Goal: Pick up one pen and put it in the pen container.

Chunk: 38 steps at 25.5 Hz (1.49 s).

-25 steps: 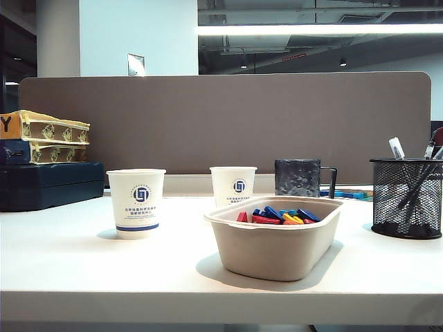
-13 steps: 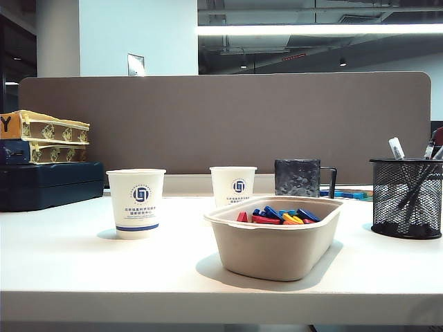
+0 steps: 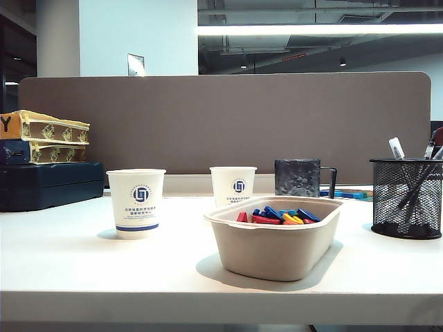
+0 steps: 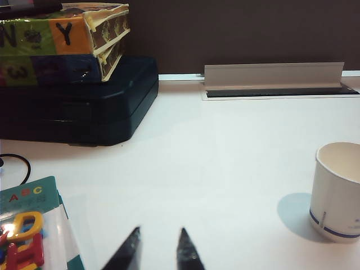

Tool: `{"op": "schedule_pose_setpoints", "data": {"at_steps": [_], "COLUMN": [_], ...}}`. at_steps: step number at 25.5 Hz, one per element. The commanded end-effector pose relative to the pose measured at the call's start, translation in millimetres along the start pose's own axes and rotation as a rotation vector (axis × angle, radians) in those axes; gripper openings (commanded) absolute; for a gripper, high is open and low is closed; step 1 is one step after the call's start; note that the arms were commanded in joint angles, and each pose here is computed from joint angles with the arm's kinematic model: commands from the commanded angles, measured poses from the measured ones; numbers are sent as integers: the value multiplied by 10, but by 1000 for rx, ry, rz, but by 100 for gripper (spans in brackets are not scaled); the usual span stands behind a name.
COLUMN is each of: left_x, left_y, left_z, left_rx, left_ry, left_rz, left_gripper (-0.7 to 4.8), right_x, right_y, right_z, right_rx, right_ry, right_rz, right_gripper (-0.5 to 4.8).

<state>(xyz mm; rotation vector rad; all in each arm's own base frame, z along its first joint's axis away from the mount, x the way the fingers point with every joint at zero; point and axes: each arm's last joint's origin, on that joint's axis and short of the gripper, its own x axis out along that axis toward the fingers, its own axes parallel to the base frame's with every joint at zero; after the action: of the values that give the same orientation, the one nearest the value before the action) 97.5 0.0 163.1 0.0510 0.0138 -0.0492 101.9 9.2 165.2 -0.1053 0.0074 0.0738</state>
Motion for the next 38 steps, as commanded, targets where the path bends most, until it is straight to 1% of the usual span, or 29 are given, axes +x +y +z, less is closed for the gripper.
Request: {"op": "schedule_pose_setpoints", "data": {"at_steps": [1,7,13,22,31,38], "left_x": [-2,-2,-2,-2,-2,-2], "left_y": [2,2,2,2,2,2], "left_z": [29,29,28,26,25,25], "left_rx": [-2,-2,-2,-2,-2,-2], "left_ry": [-21,-21,-20,-18,-18,-18], "left_rz": [-1,0,-1,-1,-1,-1], "left_gripper": [80,80,80,81,81,80], "right_x": [1,-6,-53,-53,-53,-53], "right_y": [-1,-2,-11,-12,-52,-50], "right_z": [-1,7,67,61,57,57], "right_rx": [0,0,2,2,0,0], "right_ry": [-12,-22,-97,-91,-87,-87], "right_rz": [-3,-3,-13,-15,-56,-54], "right_gripper": [-1,-1,-1,-1,-1,-1]}}
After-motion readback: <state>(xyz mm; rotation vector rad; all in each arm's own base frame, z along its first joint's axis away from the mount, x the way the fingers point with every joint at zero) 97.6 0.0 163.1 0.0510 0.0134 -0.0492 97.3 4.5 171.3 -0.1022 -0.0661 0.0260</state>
